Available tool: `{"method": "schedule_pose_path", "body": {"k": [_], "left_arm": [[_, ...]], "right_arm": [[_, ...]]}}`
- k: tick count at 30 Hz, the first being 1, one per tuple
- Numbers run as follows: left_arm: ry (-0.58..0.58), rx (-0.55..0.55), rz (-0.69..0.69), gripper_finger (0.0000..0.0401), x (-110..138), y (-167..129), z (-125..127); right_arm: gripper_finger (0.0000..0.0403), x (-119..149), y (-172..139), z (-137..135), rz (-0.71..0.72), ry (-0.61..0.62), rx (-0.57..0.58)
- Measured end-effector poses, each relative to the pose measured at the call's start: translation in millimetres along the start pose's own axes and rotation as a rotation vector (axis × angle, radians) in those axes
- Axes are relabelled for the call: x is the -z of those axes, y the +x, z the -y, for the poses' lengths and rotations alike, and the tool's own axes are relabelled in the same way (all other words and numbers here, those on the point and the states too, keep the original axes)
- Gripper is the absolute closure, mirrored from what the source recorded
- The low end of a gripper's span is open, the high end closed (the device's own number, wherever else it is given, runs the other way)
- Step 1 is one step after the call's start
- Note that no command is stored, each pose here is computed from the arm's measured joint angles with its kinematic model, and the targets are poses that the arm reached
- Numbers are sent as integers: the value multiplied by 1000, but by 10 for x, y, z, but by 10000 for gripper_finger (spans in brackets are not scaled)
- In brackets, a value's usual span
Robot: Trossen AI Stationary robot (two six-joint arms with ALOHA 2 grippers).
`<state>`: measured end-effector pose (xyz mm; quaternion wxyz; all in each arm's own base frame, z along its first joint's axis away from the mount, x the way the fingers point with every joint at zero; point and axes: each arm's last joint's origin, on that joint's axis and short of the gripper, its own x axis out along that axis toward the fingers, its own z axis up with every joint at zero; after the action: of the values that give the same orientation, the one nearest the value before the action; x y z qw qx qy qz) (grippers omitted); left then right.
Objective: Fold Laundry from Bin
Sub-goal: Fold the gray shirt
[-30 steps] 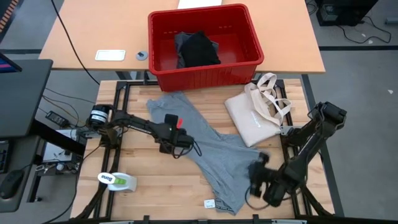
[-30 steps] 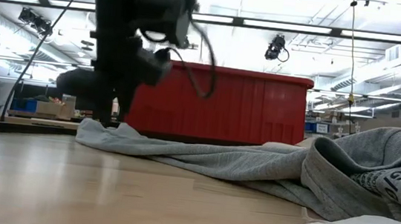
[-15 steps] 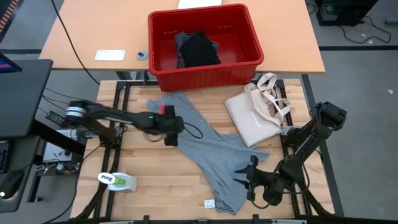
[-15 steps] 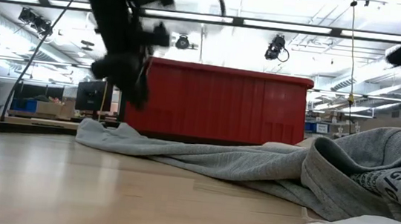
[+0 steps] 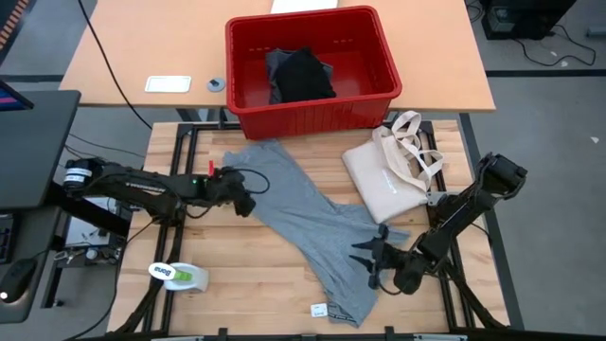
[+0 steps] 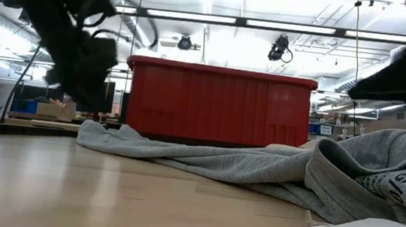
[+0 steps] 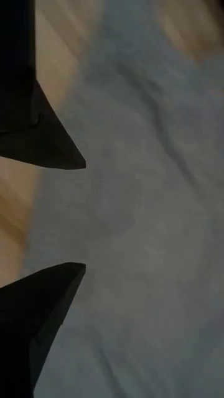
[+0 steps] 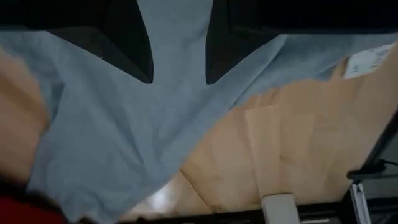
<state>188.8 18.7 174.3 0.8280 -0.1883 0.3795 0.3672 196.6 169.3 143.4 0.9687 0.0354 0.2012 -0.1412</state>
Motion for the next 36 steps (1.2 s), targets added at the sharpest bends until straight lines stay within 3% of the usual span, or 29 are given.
{"method": "schedule_pose_path", "body": {"k": [6,10,14,18,23,27,36], "left_arm": [[-76,-273,-46,134,97,35,-215],[-137,-362,-71,134,102,44,-326],[-208,-344,-68,134,50,132,-400],[-281,-239,-55,134,70,359,-566],[-383,-195,38,134,93,484,-806],[-460,-117,118,134,68,538,-918],[-515,-166,74,134,94,642,-1062]], "right_arm": [[249,-171,229,115,-8,-161,-21],[249,-252,443,324,-78,-226,-58],[249,-364,565,631,-107,-264,-93],[249,-576,527,913,-19,-253,-131],[249,-687,390,1170,91,-209,-208],[249,-607,310,1272,132,-187,-229],[249,-518,261,1307,151,-177,-236]]}}
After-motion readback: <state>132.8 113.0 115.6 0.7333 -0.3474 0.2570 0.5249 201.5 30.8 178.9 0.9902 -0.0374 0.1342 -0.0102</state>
